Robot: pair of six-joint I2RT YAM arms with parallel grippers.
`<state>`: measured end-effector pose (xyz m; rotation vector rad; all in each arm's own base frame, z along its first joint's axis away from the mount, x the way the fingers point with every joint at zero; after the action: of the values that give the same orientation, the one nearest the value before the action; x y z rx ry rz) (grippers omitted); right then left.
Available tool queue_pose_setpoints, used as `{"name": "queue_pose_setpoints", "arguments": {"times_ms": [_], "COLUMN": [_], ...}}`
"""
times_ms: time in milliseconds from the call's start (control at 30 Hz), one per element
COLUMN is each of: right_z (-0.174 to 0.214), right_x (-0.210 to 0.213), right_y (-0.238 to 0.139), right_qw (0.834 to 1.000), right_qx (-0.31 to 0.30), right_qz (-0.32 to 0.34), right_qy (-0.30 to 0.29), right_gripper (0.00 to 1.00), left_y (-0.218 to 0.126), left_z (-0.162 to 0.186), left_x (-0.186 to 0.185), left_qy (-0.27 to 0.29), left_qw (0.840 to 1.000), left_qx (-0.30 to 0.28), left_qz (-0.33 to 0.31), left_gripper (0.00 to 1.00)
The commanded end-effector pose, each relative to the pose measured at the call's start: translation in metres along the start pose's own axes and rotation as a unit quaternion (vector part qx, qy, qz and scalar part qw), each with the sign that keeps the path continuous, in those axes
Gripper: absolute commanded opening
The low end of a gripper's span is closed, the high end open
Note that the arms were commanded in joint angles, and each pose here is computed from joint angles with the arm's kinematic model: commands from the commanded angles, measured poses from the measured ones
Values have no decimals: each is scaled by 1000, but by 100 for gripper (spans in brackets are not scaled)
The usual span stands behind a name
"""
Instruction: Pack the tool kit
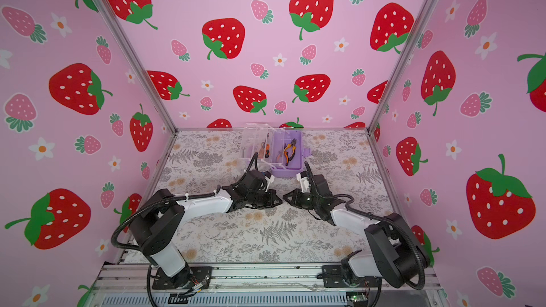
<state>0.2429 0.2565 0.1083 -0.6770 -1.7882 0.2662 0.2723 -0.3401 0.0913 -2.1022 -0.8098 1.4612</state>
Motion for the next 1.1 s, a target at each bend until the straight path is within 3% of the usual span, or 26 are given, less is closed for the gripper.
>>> {"name": "queue_pose_setpoints", "arguments": {"times_ms": [0, 233, 467, 700, 867, 1067], "right_z": [-17, -34, -26, -19, -17, -9], "right_x": [-5, -21, -45, -64, -72, -75], "right_y": [-17, -52, -63, -62, -60, -40], "right_qw": [996, 977, 965, 959, 956, 968], "right_qx": [-49, -132, -150, -155, -149, -123], "right_qz": [53, 141, 182, 202, 216, 184], "right_qy": [-43, -94, -116, -123, -135, -119], "right_gripper": [18, 23, 36, 45, 48, 48], "left_y": [-31, -85, -112, -116, -104, -84], "left_z": [-31, -80, -137, -201, -241, -272], "left_x": [-3, 16, 30, 53, 54, 61], "left_qy": [19, 41, 48, 57, 98, 138], "left_qw": [999, 984, 970, 953, 952, 947], "left_qx": [-32, -74, -97, -102, -96, -86], "left_qz": [-37, -154, -216, -279, -275, -279], "left_gripper": [0, 0, 0, 0, 0, 0]}}
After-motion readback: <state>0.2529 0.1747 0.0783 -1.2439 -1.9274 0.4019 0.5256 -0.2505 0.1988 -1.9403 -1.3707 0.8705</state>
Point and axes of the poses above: each gripper's point midway between its finger pads, its own y axis out along the fingers, its own x axis along the line the jaws close on, z = x × y, the point moved 1 cm from there along -y, back along the fingers, and after that the axes turned 4 degrees about y, right-handed, at the moved point
